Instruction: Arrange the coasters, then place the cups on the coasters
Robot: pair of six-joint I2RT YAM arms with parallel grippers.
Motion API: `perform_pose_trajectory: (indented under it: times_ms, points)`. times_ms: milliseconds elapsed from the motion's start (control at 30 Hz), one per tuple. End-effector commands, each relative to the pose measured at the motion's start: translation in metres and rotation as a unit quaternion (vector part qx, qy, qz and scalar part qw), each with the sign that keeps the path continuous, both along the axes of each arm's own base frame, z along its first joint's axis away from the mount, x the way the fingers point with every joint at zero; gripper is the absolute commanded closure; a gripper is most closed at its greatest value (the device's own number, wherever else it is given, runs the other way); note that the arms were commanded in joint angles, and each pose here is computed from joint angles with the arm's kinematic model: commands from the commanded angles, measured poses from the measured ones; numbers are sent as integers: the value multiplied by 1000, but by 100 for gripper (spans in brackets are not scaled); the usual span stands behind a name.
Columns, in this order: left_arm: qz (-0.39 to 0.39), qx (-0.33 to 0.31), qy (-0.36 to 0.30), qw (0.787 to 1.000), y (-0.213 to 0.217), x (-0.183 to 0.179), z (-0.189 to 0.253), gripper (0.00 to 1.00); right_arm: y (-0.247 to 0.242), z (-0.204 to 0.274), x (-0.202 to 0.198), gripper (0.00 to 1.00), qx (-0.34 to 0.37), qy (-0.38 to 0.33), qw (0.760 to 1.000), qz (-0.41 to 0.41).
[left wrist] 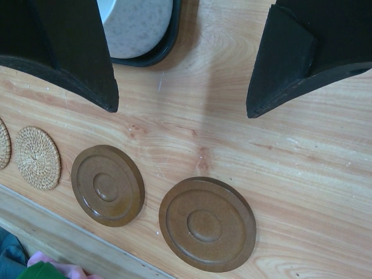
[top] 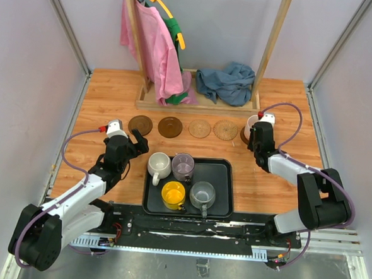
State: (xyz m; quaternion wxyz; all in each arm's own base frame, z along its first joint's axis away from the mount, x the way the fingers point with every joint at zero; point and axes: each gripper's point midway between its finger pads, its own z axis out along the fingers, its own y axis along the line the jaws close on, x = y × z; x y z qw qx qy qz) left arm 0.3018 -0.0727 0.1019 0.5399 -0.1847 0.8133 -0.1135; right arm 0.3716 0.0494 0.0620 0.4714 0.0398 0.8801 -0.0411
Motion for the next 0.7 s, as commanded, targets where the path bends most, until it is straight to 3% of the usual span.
perform_pose_trajectory:
  times_ms: [0, 267, 533, 667]
  points:
    - [-4, 1, -7, 1000, -1, 0, 1, 6, -7, 24, 14, 66, 11, -38, 999, -28]
    - [-4, 1, -6, 1000, -1, -1, 1, 6, -9, 24, 7, 47, 12, -32, 999, -31]
    - [-1, -2, -9, 1000, 0, -4, 2, 6, -8, 35, -11, 19, 27, -32, 999, -27]
    - [0, -6, -10, 1000, 0, -5, 2, 6, -9, 44, -27, 15, 35, -25, 999, -31]
